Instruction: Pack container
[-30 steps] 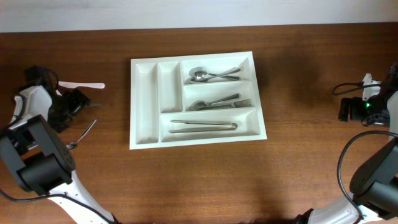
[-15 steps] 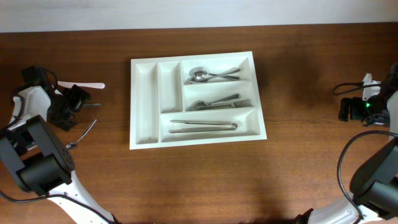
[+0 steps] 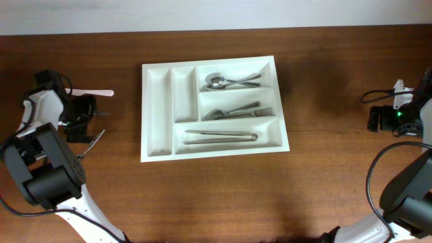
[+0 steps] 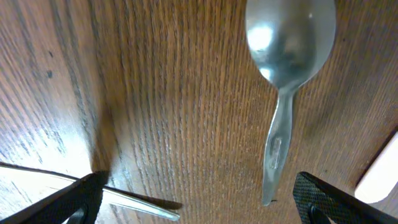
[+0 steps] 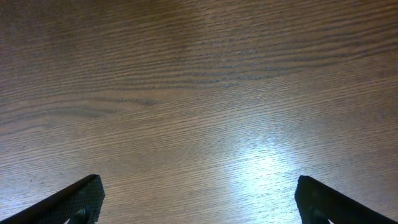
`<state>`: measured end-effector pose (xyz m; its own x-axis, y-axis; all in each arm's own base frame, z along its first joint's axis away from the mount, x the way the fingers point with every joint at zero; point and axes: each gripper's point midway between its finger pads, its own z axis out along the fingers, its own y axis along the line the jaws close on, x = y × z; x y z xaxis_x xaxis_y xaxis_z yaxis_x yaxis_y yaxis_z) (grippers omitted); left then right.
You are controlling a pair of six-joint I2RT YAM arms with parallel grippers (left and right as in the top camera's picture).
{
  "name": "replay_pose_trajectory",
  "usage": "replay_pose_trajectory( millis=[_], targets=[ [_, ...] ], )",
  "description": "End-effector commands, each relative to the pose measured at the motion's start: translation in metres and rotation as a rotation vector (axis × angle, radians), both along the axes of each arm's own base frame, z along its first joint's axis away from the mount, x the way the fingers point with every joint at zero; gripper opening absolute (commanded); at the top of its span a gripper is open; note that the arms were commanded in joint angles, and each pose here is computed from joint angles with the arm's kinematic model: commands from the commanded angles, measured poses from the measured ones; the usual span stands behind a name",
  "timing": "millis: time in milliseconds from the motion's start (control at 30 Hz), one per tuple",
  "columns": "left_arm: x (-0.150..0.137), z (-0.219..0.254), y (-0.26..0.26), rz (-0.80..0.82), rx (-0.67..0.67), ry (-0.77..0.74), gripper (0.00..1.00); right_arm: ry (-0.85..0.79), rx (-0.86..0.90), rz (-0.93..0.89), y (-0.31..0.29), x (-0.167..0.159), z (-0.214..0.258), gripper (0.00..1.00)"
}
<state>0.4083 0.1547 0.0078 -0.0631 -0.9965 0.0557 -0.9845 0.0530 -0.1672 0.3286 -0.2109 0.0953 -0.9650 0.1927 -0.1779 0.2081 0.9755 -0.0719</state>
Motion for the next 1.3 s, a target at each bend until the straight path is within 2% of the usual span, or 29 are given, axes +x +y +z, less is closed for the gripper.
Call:
replay_pose_trajectory(
  millis=[0, 167, 367, 633, 1267],
  targets=[
    [0.001, 0.014, 0.011, 0.061, 0.052, -0.022, 0.97, -0.009, -0.014, -0.009, -0.002, 0.0, 0.004, 0.99],
    [0.007, 0.018, 0.021, 0.069, 0.085, -0.045, 0.94, -0.009, -0.014, -0.009, -0.002, 0.0, 0.004, 0.99],
    [0.016, 0.027, 0.023, 0.062, 0.108, -0.067, 1.0, -0.009, -0.014, -0.009, -0.002, 0.0, 0.004, 0.99],
    [0.039, 0.048, 0.023, 0.047, 0.156, -0.128, 0.99, -0.009, -0.014, -0.009, -0.002, 0.0, 0.004, 0.99],
    [0.025, 0.06, 0.034, 0.193, 0.179, -0.064, 1.0, -0.009, -0.014, -0.009, -0.002, 0.0, 0.004, 0.99]
  ],
)
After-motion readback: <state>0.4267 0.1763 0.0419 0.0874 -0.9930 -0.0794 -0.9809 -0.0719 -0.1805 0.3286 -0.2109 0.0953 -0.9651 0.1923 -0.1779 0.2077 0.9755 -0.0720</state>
